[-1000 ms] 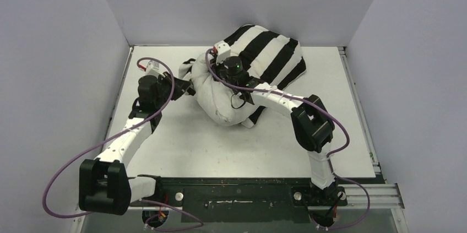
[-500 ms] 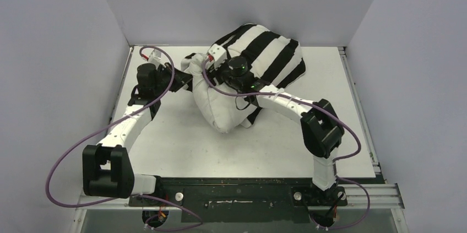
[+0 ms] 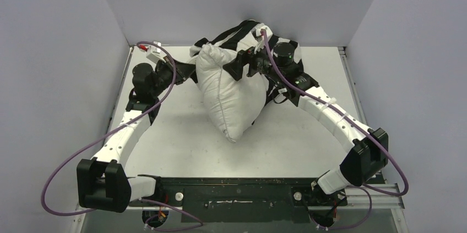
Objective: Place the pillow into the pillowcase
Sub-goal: Stuff the pillow into the pillowcase.
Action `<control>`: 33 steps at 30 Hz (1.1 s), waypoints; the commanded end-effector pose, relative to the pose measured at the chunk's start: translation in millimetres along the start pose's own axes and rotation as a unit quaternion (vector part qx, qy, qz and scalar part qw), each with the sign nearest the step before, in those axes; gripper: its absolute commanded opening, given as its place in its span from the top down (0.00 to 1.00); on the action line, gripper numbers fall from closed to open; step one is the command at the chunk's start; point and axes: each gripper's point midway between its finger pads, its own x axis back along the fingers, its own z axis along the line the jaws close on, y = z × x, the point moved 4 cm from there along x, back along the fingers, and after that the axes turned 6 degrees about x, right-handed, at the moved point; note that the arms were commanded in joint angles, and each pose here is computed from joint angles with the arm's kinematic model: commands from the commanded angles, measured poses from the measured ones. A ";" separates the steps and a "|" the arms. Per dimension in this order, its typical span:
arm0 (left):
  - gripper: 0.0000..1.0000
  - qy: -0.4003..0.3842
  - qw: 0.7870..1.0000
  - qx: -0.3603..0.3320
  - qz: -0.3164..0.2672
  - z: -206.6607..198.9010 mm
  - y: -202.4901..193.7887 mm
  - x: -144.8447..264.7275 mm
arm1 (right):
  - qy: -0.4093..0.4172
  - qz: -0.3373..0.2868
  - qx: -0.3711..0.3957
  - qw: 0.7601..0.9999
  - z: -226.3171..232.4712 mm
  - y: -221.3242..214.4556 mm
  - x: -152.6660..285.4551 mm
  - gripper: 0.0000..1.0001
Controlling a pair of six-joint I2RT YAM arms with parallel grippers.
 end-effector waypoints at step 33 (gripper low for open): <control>1.00 -0.081 0.994 -0.040 -0.058 -81.4 29.5 5.5 | -0.148 0.160 0.207 0.954 47.1 -28.8 -69.9 0.67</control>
